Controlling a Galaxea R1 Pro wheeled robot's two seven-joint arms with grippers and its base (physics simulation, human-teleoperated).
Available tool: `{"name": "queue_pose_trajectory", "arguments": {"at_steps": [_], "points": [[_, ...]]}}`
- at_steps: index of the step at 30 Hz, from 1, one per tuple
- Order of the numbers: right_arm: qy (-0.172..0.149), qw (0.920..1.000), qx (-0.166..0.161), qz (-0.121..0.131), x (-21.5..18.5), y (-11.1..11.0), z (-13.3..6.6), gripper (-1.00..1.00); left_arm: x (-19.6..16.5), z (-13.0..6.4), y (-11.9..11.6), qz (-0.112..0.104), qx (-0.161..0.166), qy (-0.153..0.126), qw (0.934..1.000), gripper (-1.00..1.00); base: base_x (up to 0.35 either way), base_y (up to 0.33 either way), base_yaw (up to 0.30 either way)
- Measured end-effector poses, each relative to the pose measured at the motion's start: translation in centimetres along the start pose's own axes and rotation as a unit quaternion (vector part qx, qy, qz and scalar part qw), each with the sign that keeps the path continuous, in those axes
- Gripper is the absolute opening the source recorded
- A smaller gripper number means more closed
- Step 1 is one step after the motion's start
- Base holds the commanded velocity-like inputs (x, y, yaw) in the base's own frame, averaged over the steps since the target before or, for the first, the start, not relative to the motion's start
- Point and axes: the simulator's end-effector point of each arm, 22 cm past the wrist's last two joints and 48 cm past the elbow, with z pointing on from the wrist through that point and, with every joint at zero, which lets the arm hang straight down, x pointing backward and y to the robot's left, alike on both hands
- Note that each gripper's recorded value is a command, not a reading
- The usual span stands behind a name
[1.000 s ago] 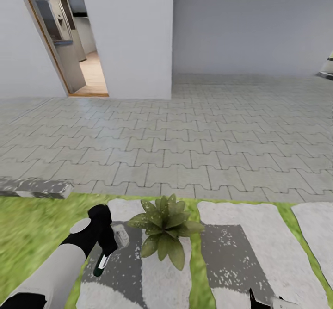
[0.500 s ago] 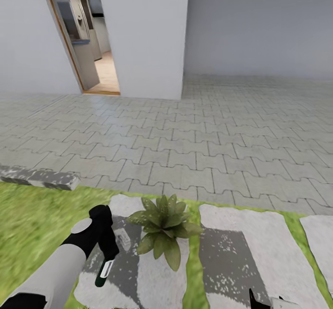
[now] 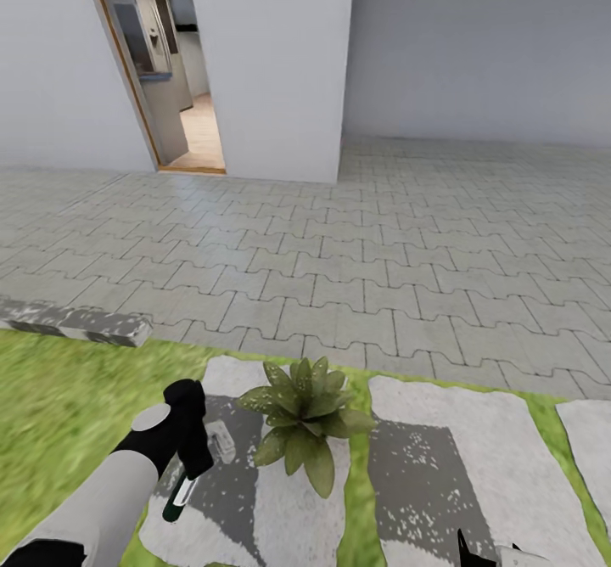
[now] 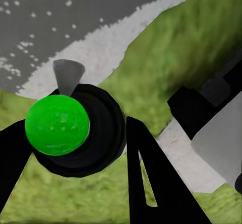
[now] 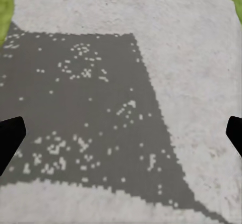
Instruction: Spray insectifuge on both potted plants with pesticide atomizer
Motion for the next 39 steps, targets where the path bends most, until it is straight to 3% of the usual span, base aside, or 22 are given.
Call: {"name": "queue_pose_trajectory", "arguments": {"at_steps": [7, 18, 30, 39], "points": [[0.000, 1.0000, 0.000, 0.000, 0.0, 0.0, 0.0, 1.00, 0.1, 0.2, 0.6, -0.003, -0.015, 0.000, 0.9999, -1.00, 0.061, -0.227, 0.039], [0.000, 1.0000, -0.001, 0.000, 0.0, 0.1, 0.0, 1.00, 0.0, 0.4, 0.4, -0.004, -0.012, -0.002, 0.9999, -1.00, -0.174, -0.222, 0.264], [0.000, 1.0000, -0.001, 0.000, 0.0, 0.1, 0.0, 1.00, 1.0, 1.1, 0.1, -0.007, -0.008, 0.004, 0.9999, -1.00, -0.047, -0.032, 0.032], [0.001, 1.0000, -0.001, 0.001, 0.1, 0.2, 0.0, 1.00, -2.1, 1.4, -0.6, -0.012, -0.016, -0.047, 0.9987, -1.00, 0.000, 0.000, 0.000]]}}
